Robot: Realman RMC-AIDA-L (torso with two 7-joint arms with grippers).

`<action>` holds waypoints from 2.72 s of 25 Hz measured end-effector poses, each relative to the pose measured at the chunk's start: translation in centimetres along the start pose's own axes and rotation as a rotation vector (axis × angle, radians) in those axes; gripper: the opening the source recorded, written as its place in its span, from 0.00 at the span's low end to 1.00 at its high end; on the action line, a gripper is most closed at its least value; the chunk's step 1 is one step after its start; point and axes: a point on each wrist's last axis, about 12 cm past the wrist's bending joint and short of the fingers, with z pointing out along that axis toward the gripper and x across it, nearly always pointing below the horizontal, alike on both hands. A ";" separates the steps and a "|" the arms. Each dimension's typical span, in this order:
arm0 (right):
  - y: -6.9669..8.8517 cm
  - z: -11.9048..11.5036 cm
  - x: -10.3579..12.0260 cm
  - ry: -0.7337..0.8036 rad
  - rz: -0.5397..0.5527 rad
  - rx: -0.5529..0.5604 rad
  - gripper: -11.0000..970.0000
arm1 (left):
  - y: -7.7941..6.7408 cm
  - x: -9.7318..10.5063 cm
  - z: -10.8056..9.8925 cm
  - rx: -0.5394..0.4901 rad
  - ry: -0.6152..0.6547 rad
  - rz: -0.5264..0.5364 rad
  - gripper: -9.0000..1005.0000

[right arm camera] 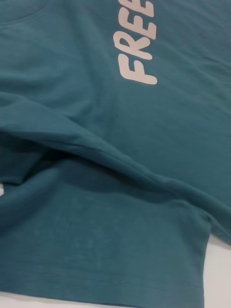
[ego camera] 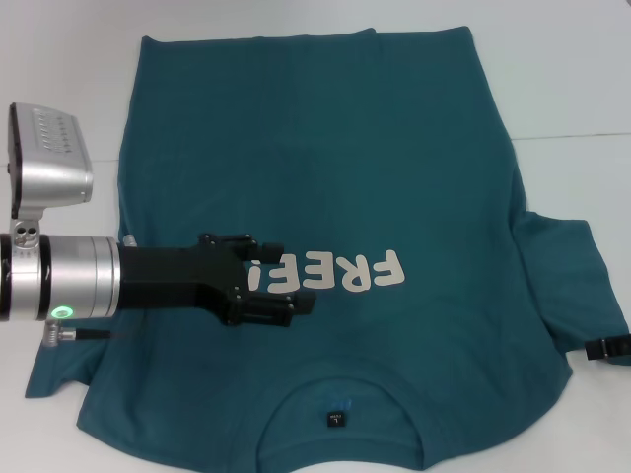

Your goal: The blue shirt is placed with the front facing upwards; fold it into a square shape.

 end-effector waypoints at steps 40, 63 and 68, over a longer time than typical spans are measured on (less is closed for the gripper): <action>-0.6 0.3 -0.1 -0.007 0.028 0.018 0.90 | 0.2 -0.1 0.0 -0.014 0.002 0.003 0.87; 0.5 1.8 -0.7 -0.027 0.036 -0.047 0.87 | 0.4 -0.1 -0.1 -0.024 0.005 0.024 0.87; 0.4 1.8 -0.8 -0.031 0.054 -0.037 0.84 | 0.5 0.1 -0.1 -0.036 0.007 0.022 0.87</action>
